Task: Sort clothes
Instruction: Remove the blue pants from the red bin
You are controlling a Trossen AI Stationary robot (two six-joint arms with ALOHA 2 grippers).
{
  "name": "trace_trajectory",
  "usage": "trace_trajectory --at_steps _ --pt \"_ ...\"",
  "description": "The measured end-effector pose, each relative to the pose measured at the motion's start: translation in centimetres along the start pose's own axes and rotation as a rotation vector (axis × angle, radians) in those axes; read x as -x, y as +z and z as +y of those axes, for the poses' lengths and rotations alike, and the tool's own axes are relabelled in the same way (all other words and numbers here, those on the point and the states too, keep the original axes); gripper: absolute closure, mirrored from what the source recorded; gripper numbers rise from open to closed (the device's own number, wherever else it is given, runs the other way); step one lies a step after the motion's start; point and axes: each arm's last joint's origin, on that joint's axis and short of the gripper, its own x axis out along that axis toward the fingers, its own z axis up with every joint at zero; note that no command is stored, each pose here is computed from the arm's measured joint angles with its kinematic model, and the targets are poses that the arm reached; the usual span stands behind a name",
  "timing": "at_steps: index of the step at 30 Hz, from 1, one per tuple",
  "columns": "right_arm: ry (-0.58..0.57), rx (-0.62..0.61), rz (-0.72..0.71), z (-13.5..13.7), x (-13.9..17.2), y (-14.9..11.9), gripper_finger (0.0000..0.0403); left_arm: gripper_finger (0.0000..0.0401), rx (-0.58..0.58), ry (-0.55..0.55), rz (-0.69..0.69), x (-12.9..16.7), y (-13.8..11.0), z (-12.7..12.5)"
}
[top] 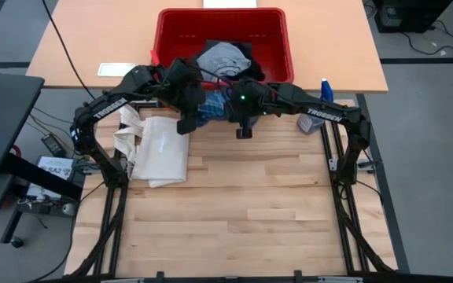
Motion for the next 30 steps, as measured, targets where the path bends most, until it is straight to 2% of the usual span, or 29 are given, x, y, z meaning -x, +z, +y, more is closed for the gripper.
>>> trace_trajectory --at_steps 3,8,16,23,30 --pt "0.041 -0.013 0.028 0.9 0.1 0.0 0.0377 0.0376 -0.005 -0.029 0.001 -0.2 0.1 -0.6" --pt "0.135 -0.07 0.098 2.2 0.4 -0.5 0.0378 0.0376 -0.003 -0.087 0.071 -3.1 -1.3 -1.9" --pt "0.311 -0.183 0.199 3.9 -0.4 -1.7 0.0379 0.0376 0.053 -0.114 -0.105 -6.9 -4.0 -5.1" --pt "0.407 -0.142 0.231 6.7 -1.6 -2.0 0.038 0.0376 0.072 -0.166 -0.053 -10.0 -5.6 -8.2" --pt "0.491 -0.006 0.194 10.7 -2.9 -1.8 0.038 0.0376 0.014 -0.163 -0.017 -10.0 -5.9 -11.2"
